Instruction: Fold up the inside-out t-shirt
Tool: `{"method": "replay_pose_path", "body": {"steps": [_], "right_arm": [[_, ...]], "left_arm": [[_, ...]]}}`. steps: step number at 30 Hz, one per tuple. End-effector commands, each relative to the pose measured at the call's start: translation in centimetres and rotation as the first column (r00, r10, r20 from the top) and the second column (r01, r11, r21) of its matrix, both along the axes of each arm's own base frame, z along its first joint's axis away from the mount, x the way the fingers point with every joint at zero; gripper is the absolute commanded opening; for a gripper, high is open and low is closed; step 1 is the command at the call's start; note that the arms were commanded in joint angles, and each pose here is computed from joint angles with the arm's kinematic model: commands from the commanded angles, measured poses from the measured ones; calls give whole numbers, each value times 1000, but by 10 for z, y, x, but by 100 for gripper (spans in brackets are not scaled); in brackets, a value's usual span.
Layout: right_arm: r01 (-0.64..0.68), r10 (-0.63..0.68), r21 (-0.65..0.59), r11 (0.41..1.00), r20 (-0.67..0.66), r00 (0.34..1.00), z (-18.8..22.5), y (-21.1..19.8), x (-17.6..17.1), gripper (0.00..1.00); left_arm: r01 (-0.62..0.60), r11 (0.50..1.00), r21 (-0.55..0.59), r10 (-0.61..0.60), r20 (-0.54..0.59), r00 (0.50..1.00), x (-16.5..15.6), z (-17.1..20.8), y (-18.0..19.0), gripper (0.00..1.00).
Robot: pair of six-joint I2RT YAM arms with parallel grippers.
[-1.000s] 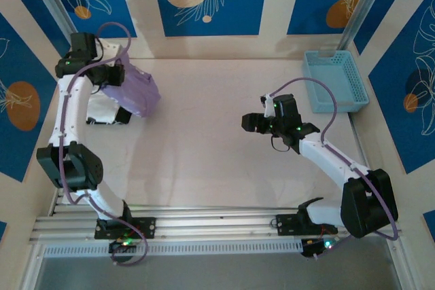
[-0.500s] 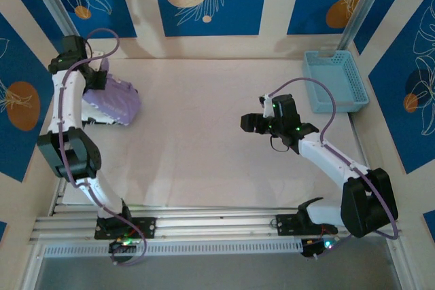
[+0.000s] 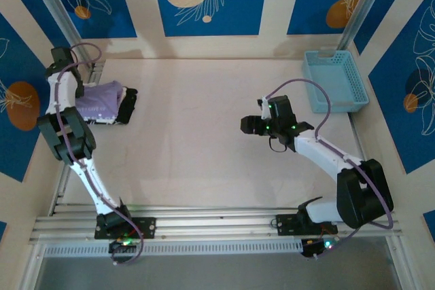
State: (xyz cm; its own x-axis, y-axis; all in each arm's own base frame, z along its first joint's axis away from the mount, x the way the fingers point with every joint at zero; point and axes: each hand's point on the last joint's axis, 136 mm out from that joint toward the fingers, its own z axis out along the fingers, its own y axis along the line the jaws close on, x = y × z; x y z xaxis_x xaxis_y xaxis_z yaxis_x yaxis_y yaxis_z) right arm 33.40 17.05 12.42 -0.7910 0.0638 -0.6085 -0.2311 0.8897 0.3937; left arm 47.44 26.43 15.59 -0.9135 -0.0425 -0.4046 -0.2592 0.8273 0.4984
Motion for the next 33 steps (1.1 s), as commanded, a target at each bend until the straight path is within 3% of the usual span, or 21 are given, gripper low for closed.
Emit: {"method": "replay_pose_path", "body": {"steps": [1, 3, 7, 12, 15, 22, 27, 30, 33], "right_arm": [[1, -1, -44, 999, 4, 1000, 2, -2, 5, 71], [7, -7, -48, 999, 7, 1000, 4, -3, 6, 71], [21, -20, -52, 998, 25, 999, 14, -4, 8, 71], [28, -26, -45, 999, 60, 998, 29, -3, 9, 72], [23, -21, -28, 999, 69, 997, 35, 2, 7, 72], [-2, 4, -26, 1000, 58, 998, 35, 10, 0, 72], [2, 0, -31, 1000, 54, 999, 34, 8, -4, 72], [11, -9, -44, 999, 51, 999, 32, 4, -5, 72], [23, -19, -73, 997, 53, 998, 33, -4, -4, 72]], "left_arm": [[-62, 998, 0, 62, 85, 994, 14, 12, 8, 54], [-69, 997, -27, 72, 115, 991, 17, 14, 3, 66], [-88, 986, -139, 117, 218, 969, 15, 35, -14, 79], [9, 933, -360, 146, 402, 904, 9, 68, -63, 84], [80, 885, -458, 164, 468, 868, 6, 61, -95, 84], [135, 821, -555, 100, 372, 923, 28, -3, -150, 81], [171, 745, -645, 15, 272, 962, 54, -59, -201, 79], [192, 741, -644, -42, 241, 970, 62, -70, -223, 79], [240, 733, -637, -62, 289, 955, 71, -53, -231, 80]]}}
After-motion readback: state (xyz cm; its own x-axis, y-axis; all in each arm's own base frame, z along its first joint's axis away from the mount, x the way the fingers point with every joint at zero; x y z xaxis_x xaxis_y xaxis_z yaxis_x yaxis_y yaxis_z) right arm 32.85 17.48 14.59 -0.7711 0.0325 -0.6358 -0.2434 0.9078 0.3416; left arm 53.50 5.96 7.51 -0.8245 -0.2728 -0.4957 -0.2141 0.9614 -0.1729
